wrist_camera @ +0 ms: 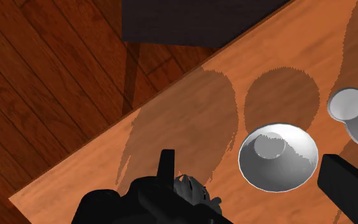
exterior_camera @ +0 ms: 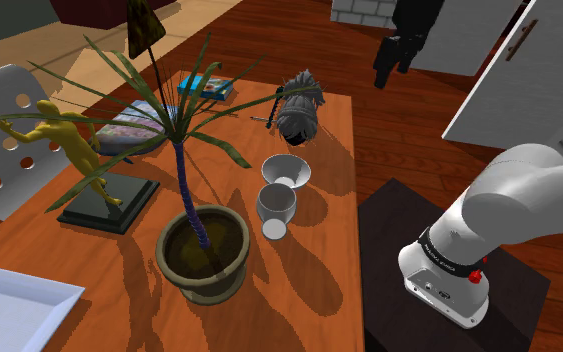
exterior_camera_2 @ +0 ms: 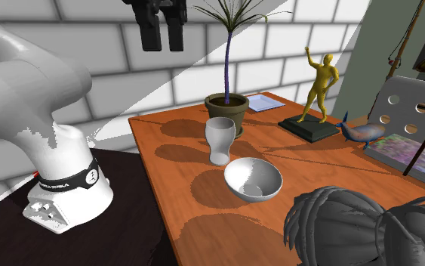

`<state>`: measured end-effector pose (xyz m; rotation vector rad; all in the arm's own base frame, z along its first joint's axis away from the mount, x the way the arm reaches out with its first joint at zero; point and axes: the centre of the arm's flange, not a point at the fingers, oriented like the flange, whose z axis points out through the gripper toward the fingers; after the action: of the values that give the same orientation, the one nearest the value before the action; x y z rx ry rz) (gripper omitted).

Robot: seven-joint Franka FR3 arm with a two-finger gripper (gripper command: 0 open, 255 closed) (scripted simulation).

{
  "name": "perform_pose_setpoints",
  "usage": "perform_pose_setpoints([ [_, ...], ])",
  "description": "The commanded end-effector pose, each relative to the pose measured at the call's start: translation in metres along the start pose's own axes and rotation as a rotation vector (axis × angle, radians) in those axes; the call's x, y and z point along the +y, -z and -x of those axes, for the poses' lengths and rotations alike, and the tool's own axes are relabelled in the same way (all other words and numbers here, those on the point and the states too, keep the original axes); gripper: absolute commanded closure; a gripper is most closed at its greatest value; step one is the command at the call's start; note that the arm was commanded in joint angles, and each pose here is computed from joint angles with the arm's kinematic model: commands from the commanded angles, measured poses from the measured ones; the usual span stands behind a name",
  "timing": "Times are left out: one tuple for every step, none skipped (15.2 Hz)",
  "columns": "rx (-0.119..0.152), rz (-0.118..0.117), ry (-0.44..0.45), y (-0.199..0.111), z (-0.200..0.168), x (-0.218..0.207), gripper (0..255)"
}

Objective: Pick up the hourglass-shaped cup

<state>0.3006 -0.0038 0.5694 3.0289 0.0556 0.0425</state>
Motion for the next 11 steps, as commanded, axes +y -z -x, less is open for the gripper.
perform_pose_setpoints([
  [0.000, 0.000, 0.000, 0.000, 0.000, 0.000, 0],
  [-0.003, 0.001, 0.000, -0.008, -0.003, -0.011, 0],
  [-0.006, 0.002, 0.001, -0.015, -0.006, -0.022, 0],
  [-0.010, 0.004, 0.001, -0.023, -0.008, -0.032, 0],
  [-0.013, 0.005, 0.001, -0.030, -0.011, -0.043, 0],
  [-0.016, 0.006, 0.001, -0.038, -0.014, -0.054, 0],
  [-0.019, 0.007, 0.002, -0.045, -0.016, -0.065, 0],
  [-0.022, 0.009, 0.002, -0.053, -0.019, -0.075, 0],
  [-0.025, 0.010, 0.002, -0.061, -0.021, -0.086, 0],
  [-0.029, 0.011, 0.003, -0.068, -0.024, -0.097, 0],
  [-0.032, 0.012, 0.003, -0.076, -0.027, -0.108, 0],
])
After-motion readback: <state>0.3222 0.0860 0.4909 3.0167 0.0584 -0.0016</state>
